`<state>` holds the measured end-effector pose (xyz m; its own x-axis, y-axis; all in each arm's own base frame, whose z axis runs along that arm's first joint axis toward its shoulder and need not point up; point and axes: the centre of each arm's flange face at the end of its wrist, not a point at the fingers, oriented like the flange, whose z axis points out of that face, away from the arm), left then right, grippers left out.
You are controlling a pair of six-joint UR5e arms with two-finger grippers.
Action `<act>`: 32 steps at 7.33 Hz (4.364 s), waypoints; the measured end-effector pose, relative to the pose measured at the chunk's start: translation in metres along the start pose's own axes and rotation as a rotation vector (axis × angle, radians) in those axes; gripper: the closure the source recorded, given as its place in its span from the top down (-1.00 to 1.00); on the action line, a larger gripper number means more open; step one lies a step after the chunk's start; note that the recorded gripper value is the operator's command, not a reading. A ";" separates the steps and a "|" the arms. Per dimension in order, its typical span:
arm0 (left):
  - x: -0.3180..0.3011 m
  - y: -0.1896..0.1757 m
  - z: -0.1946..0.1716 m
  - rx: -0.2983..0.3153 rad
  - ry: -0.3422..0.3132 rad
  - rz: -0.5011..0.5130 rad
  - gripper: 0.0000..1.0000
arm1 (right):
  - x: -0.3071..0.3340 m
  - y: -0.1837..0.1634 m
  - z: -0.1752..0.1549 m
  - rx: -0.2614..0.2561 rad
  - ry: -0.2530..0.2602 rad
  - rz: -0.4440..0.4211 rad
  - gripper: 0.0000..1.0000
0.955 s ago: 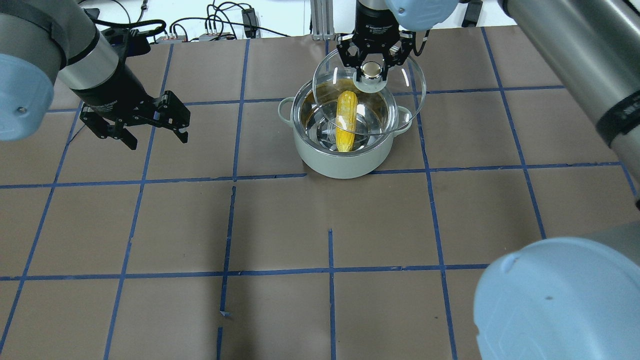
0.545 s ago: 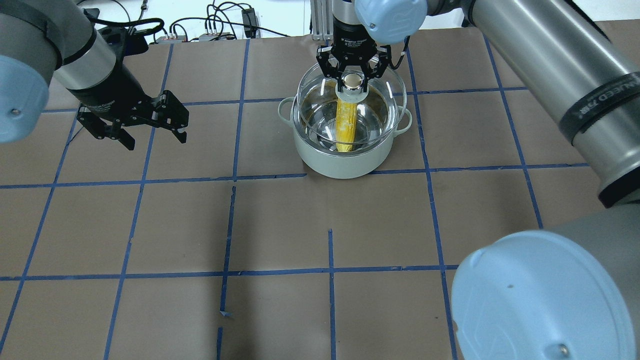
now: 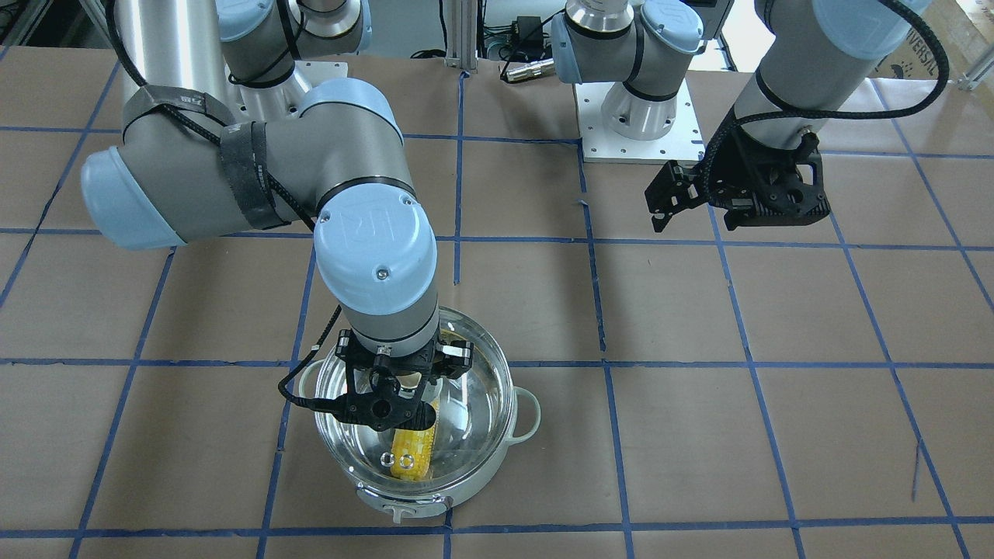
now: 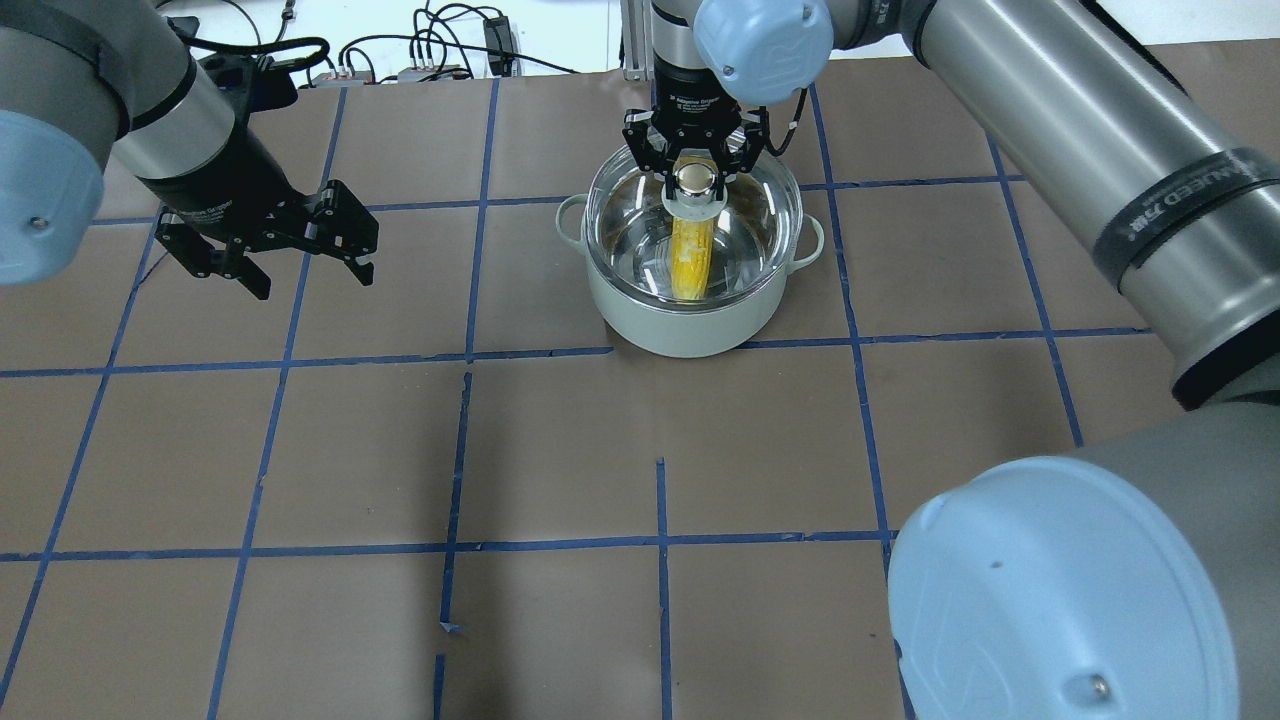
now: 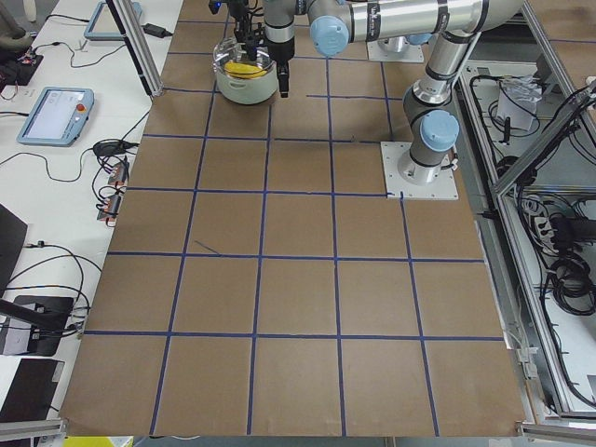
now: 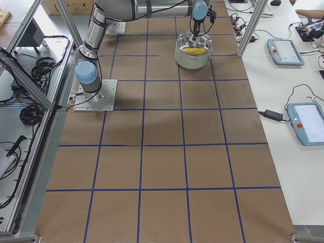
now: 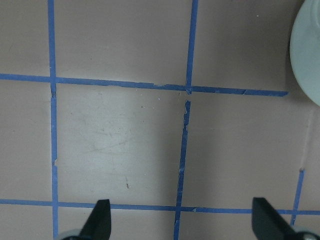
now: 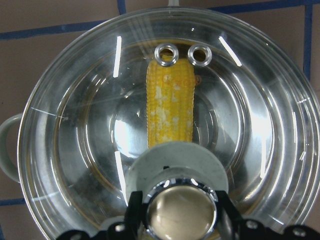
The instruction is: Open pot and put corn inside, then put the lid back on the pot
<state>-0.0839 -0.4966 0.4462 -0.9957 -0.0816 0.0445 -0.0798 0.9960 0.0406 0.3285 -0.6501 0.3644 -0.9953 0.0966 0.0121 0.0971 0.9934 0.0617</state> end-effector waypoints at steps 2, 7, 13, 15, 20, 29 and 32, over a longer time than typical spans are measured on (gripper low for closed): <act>0.000 -0.001 0.003 -0.006 0.001 0.007 1.00 | -0.002 0.001 0.001 -0.003 0.000 0.000 -0.75; 0.000 -0.001 0.005 -0.009 0.001 0.014 1.00 | 0.001 0.000 0.003 -0.010 0.002 0.001 -0.38; 0.000 -0.001 0.004 -0.005 0.001 0.015 1.00 | -0.001 0.001 0.003 -0.013 0.000 0.004 -0.37; -0.001 0.000 0.003 -0.004 -0.012 0.022 1.00 | -0.001 0.000 0.004 -0.011 -0.002 0.003 -0.33; -0.010 0.002 0.003 -0.008 -0.106 0.019 1.00 | 0.000 -0.005 0.011 -0.017 -0.001 0.000 0.99; -0.010 0.003 0.005 -0.010 -0.100 0.024 1.00 | 0.071 -0.037 -0.026 0.036 0.014 -0.162 0.71; -0.010 0.003 0.005 -0.012 -0.100 0.026 1.00 | 0.122 -0.023 0.005 -0.045 0.029 -0.202 -0.47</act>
<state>-0.0747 -0.4924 0.4407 -0.9973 -0.0510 -0.0537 -0.0538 0.9972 0.0527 0.2049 -0.6609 0.3599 -0.9940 -0.1067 0.0237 -0.1035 0.9885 0.1101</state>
